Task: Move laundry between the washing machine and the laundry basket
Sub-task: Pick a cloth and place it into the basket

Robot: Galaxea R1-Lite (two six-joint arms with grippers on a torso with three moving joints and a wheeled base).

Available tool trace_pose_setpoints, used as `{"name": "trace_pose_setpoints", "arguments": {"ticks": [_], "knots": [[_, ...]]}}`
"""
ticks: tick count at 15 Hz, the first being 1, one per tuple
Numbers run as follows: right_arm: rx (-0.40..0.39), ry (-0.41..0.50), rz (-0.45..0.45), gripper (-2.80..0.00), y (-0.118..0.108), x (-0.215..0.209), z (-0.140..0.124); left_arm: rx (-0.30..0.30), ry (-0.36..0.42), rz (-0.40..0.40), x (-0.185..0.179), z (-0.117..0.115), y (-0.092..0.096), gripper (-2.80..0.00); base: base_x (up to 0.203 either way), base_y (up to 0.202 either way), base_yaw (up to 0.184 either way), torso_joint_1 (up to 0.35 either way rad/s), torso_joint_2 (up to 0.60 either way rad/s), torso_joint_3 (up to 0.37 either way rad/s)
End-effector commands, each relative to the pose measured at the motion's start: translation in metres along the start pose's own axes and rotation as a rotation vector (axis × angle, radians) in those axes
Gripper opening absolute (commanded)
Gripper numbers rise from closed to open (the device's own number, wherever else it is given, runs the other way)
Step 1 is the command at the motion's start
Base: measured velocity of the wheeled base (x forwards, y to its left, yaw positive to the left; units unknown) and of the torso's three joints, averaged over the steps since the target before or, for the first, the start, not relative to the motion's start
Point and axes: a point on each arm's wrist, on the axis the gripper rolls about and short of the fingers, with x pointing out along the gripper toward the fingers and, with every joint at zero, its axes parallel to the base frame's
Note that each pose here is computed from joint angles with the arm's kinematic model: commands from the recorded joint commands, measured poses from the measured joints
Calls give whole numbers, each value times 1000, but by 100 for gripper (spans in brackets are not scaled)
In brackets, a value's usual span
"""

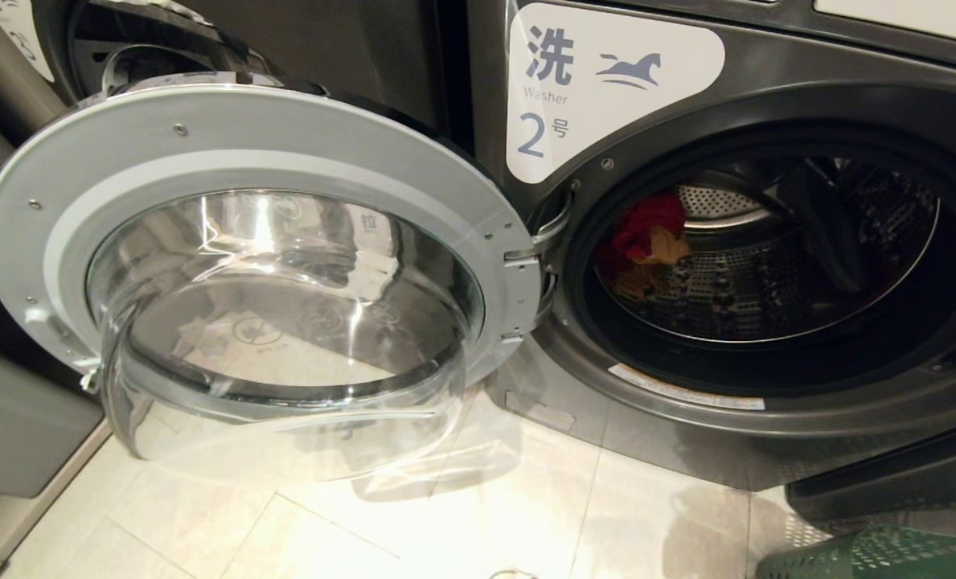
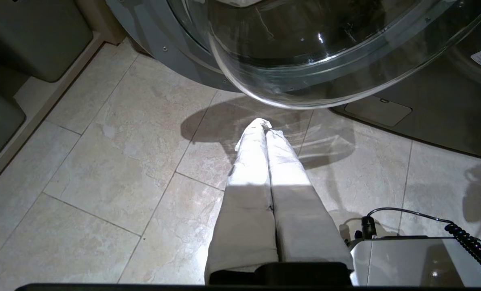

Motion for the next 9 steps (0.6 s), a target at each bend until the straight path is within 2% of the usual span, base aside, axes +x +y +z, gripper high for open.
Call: {"name": "trace_pose_setpoints", "arguments": {"ticks": [1, 9], "knots": [[-11, 10, 1, -280, 1, 1, -1, 0, 1, -1, 0, 0, 0, -280, 0, 0, 0, 0, 0, 0], [-10, -2, 38, -280, 1, 2, -1, 0, 1, -1, 0, 0, 0, -280, 0, 0, 0, 0, 0, 0]]}}
